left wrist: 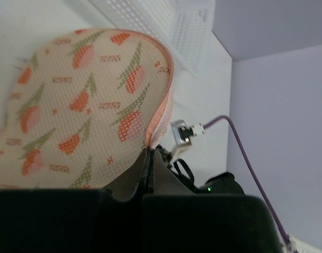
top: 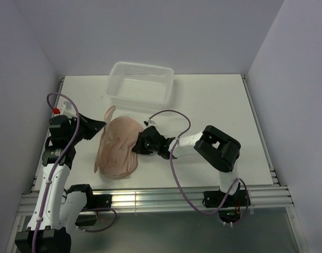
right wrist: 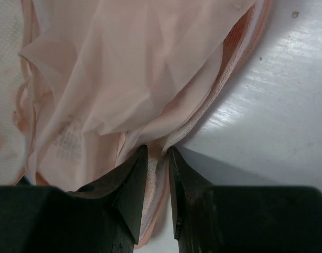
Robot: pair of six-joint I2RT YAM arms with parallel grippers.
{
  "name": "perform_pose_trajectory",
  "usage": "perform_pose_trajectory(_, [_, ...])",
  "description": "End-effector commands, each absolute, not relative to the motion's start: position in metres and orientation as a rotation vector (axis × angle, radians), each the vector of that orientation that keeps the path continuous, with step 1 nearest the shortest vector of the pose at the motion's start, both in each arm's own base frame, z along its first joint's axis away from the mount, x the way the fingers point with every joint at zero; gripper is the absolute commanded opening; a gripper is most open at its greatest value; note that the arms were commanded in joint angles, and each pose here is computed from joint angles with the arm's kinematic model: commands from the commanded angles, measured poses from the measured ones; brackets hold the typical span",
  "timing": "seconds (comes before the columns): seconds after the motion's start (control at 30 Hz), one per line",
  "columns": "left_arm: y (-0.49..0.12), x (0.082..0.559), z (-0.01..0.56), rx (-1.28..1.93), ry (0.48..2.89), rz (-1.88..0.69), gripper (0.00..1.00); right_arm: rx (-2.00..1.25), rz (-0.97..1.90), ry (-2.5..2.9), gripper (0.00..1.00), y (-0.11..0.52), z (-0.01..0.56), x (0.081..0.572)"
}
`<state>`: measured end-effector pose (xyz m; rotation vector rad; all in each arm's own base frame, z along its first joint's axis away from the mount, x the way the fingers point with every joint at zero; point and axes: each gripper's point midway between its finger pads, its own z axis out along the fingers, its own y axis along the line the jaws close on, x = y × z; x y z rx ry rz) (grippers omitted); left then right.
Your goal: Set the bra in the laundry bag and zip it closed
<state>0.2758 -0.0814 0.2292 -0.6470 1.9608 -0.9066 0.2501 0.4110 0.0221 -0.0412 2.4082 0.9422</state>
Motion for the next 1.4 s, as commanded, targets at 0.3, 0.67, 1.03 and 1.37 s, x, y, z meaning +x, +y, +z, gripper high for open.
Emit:
perform_pose_trajectory(0.3, [-0.156, 0.285, 0.217, -0.662, 1.904, -1.063, 0.00, -0.088, 1.009, 2.340, 0.32, 0.418, 0.046, 0.259])
perform_pose_trajectory(0.67, [-0.173, 0.295, 0.198, -0.622, 1.921, -1.009, 0.41, -0.035, 1.008, 2.249, 0.51, 0.387, 0.082, 0.254])
perform_pose_trajectory(1.03, [-0.139, 0.315, 0.188, -0.517, 1.977, -0.653, 0.47, -0.053, 1.124, 2.201, 0.76, 0.356, 0.094, 0.215])
perform_pose_trajectory(1.37, [-0.032, 0.318, 0.131, -0.752, 1.956, -0.395, 0.57, -0.116, 1.367, 2.225, 0.91, 0.415, 0.089, 0.186])
